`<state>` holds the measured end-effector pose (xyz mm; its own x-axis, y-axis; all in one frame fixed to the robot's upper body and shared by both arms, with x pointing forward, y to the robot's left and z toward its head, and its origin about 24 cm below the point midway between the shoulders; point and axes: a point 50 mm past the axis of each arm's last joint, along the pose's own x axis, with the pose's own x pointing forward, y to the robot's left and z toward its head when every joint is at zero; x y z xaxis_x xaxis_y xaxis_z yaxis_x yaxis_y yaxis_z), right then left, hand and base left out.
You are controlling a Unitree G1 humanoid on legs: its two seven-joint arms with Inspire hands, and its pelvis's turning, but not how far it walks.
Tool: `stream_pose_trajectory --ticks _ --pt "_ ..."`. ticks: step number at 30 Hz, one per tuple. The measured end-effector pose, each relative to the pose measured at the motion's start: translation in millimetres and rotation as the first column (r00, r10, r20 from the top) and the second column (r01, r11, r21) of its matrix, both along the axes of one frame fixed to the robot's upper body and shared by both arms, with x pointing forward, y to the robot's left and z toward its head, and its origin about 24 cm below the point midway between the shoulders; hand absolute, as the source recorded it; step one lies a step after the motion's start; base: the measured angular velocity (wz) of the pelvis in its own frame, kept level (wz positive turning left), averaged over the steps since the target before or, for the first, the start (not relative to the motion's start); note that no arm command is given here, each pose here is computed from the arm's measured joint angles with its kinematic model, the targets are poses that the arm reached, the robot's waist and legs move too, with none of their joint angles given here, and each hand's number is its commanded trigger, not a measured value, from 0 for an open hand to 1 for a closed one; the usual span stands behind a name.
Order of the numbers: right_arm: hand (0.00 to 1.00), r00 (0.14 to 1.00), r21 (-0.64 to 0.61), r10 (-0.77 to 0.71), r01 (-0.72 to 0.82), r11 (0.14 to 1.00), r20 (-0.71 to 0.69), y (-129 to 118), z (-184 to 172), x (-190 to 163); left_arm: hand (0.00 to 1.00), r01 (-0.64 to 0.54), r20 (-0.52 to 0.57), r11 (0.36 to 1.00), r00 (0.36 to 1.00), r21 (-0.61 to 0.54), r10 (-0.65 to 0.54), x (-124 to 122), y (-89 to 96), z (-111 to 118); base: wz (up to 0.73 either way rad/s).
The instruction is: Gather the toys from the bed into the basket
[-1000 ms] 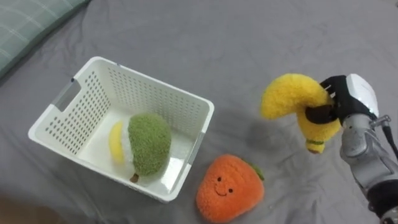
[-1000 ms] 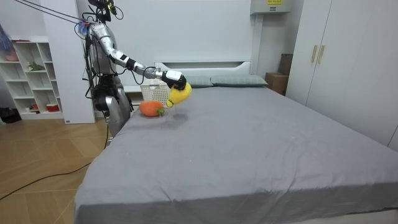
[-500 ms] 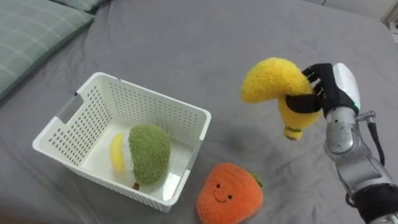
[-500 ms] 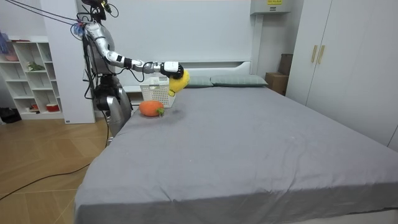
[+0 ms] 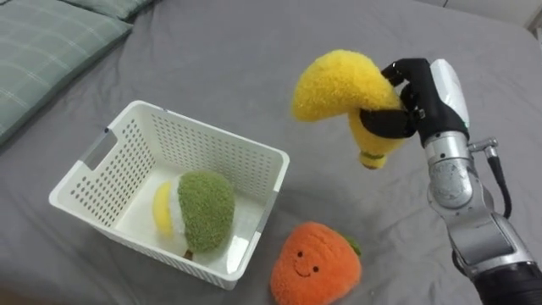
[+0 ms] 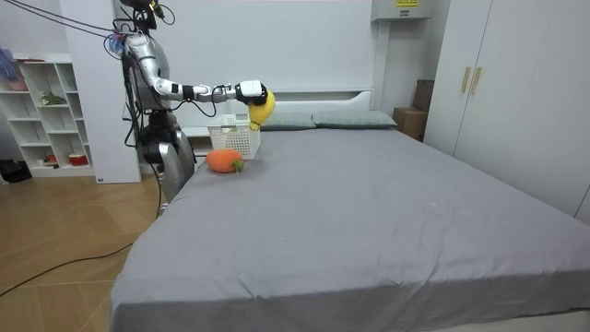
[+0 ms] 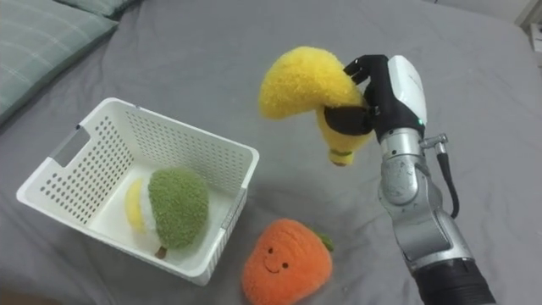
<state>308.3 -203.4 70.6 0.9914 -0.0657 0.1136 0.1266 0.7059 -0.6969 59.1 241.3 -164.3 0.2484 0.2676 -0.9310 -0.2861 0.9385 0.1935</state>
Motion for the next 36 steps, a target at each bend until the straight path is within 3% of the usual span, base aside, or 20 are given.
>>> stream_pose_trajectory --ticks 5,19,25,30,36 --pt "1.00 0.999 -0.036 0.038 -0.037 0.999 0.024 7 9 0 0.00 0.008 -0.002 1.000 1.000 -0.002 -0.008 0 0.0 0 0.00" --pt "1.00 0.980 0.004 0.169 -0.170 0.985 0.109 43 33 -4 0.00 0.047 0.018 0.999 0.999 0.006 -0.047 6 -4.0 1 0.00" --pt "1.00 0.975 -0.017 0.218 -0.218 0.976 0.052 57 26 -5 0.00 0.095 0.026 0.995 0.995 0.025 -0.096 12 -3.5 2 -0.01" --pt "1.00 0.944 -0.032 0.325 -0.327 0.945 -0.051 84 13 -10 0.00 0.101 0.042 0.994 0.994 0.031 -0.102 16 -3.7 3 0.05" --pt "1.00 0.926 -0.001 0.367 -0.369 0.930 -0.084 94 10 -11 0.00 0.097 0.039 0.994 0.994 0.044 -0.099 16 -2.5 4 0.03"
